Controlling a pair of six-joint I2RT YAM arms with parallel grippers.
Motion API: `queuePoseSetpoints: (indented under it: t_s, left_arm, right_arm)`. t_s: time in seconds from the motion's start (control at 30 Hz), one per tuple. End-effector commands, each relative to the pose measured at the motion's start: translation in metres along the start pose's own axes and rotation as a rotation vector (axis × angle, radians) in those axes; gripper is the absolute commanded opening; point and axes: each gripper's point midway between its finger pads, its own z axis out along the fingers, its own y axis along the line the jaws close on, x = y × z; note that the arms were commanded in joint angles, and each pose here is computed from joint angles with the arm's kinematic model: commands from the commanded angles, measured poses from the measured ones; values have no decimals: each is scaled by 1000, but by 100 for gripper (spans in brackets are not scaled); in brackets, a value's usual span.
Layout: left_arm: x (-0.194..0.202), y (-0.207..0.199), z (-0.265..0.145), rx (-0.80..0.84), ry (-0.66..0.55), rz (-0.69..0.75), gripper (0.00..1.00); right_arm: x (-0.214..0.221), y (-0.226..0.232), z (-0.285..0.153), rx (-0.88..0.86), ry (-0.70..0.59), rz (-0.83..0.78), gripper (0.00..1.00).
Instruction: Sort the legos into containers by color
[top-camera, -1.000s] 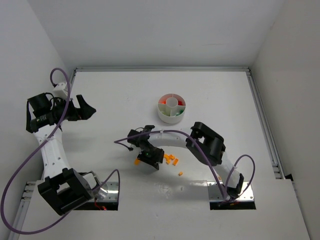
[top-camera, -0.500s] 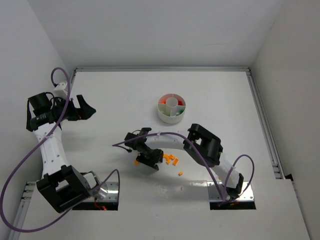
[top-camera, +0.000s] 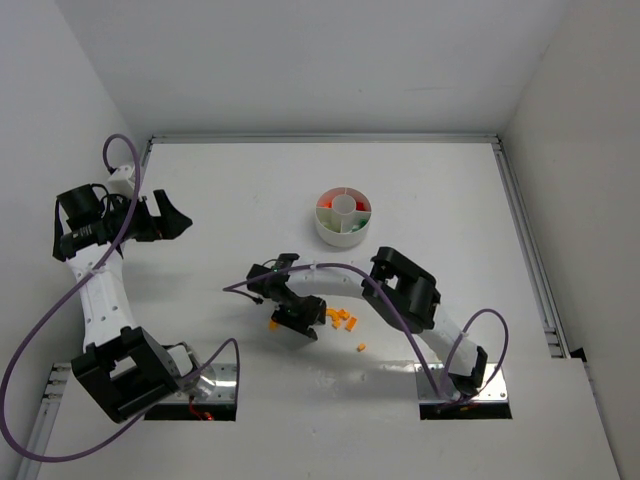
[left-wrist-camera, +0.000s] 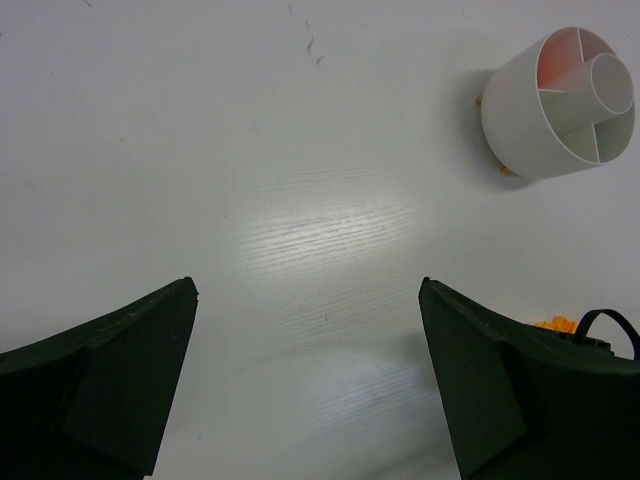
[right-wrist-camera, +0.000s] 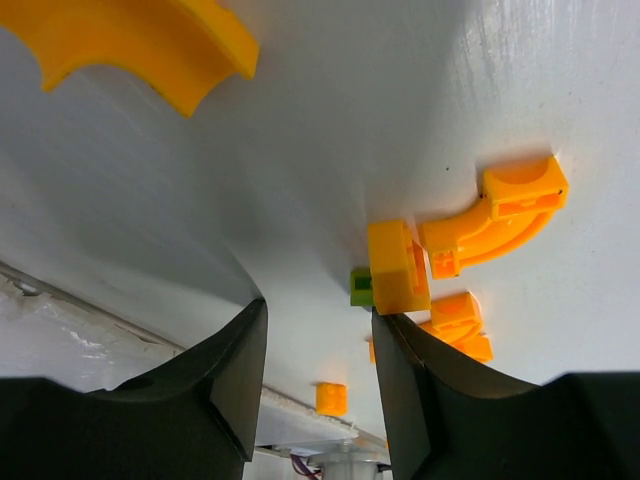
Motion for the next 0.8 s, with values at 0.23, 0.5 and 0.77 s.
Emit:
queuePoseSetpoints:
  t_s: [0.23, 0.5, 0.77]
  left_arm:
    - [-17, -2, -4, 14, -33, 51, 99]
    - [-17, -2, -4, 14, -33, 51, 99]
    - [-18, -4, -6, 12, -39, 58, 99]
  right_arm:
    - [-32, -46, 23, 144, -87, 75, 52]
    - [-34, -44, 23, 110, -84, 83, 51]
    - [-34, -29, 26, 68, -83, 31, 40]
